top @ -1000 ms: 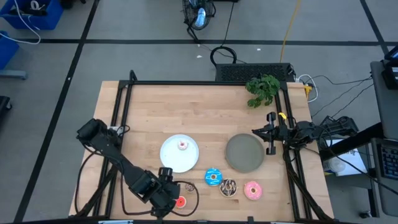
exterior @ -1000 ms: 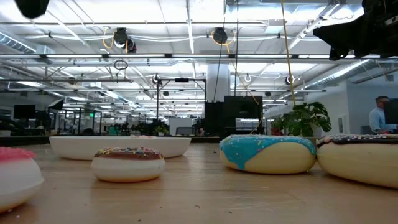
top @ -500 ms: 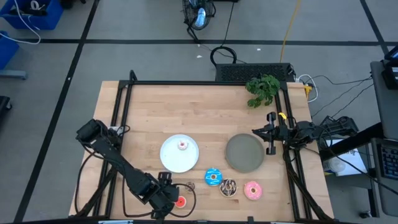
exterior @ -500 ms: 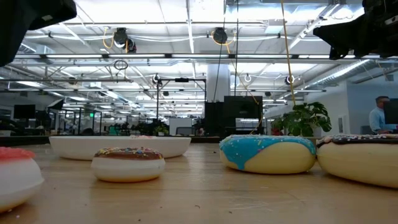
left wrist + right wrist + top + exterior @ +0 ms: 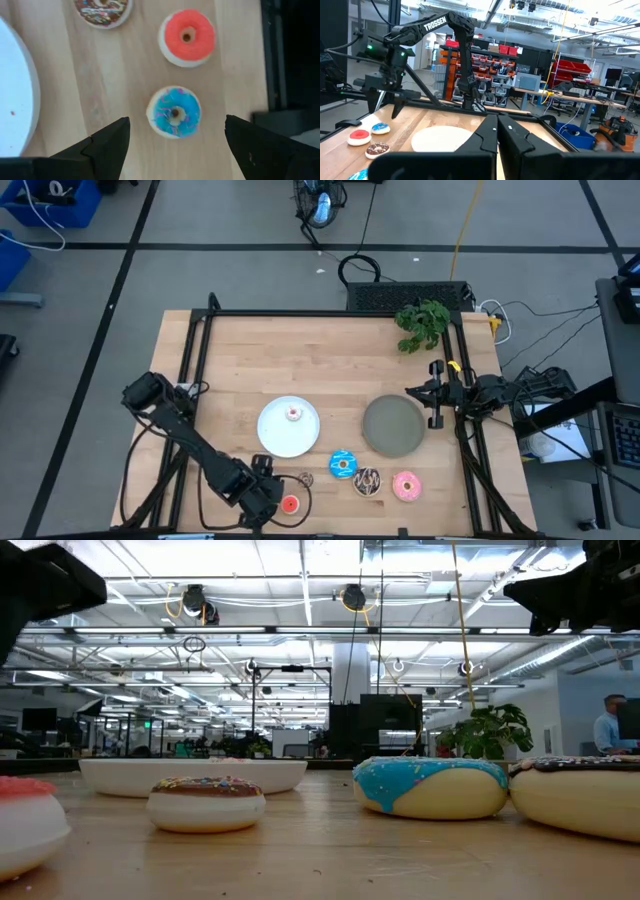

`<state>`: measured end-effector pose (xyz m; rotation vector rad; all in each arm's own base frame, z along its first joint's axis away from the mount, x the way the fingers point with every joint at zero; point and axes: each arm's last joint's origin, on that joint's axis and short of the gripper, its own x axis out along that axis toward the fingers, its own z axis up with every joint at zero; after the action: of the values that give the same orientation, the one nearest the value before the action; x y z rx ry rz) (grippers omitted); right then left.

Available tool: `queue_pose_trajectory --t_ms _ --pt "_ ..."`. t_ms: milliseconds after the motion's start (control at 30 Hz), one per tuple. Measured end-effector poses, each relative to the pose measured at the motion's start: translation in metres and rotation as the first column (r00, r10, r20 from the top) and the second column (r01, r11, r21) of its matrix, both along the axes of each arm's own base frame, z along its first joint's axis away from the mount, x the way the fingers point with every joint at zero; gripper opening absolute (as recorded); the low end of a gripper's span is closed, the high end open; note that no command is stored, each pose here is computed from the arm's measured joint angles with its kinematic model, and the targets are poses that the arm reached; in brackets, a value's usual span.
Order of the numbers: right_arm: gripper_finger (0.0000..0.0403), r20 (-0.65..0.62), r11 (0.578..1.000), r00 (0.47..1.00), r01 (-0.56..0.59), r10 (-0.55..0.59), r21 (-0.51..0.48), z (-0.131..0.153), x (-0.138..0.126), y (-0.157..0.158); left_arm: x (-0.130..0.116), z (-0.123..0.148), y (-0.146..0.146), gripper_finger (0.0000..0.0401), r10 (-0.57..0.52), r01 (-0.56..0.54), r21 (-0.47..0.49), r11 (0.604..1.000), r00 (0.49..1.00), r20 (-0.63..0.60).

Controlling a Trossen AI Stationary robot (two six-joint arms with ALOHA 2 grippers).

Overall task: Pick & Place donuts
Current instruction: Put the small blue donut on the white plate

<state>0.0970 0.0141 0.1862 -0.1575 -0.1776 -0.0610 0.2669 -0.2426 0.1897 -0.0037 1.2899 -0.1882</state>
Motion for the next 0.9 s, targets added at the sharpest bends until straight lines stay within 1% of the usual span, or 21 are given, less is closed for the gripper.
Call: queue_pose_trajectory --t_ms 133,200,433,567,667,900 --pt "0.0000 0.000 1.000 1.000 0.000 0.000 0.000 0.000 0.000 0.000 0.000 -0.006 -0.004 0.0324 -0.017 0.018 -0.020 1.000 0.998 0.056" --pt "0.0000 0.000 1.000 1.000 0.000 0.000 0.002 0.000 0.000 0.000 -0.001 -0.007 -0.005 0.0324 -0.026 0.028 -0.027 0.999 0.997 0.066" --pt "0.0000 0.000 1.000 1.000 -0.002 0.002 0.011 0.000 0.000 0.000 -0.001 -0.010 -0.007 0.0324 -0.007 0.007 0.005 1.000 0.995 0.104" --pt "0.0000 0.000 1.000 1.000 -0.002 0.002 0.011 0.000 0.000 0.000 -0.001 -0.025 -0.012 0.0324 -0.035 0.033 0.023 0.999 0.997 0.064" --pt "0.0000 0.000 1.000 1.000 -0.002 0.002 0.011 0.000 0.000 0.000 0.001 -0.034 -0.015 0.0324 -0.046 0.045 0.017 0.999 0.998 0.036" --pt "0.0000 -0.002 1.000 1.000 -0.002 0.002 0.011 0.000 0.000 0.000 0.002 -0.039 -0.015 0.0324 -0.056 0.055 0.020 0.998 0.998 0.012"
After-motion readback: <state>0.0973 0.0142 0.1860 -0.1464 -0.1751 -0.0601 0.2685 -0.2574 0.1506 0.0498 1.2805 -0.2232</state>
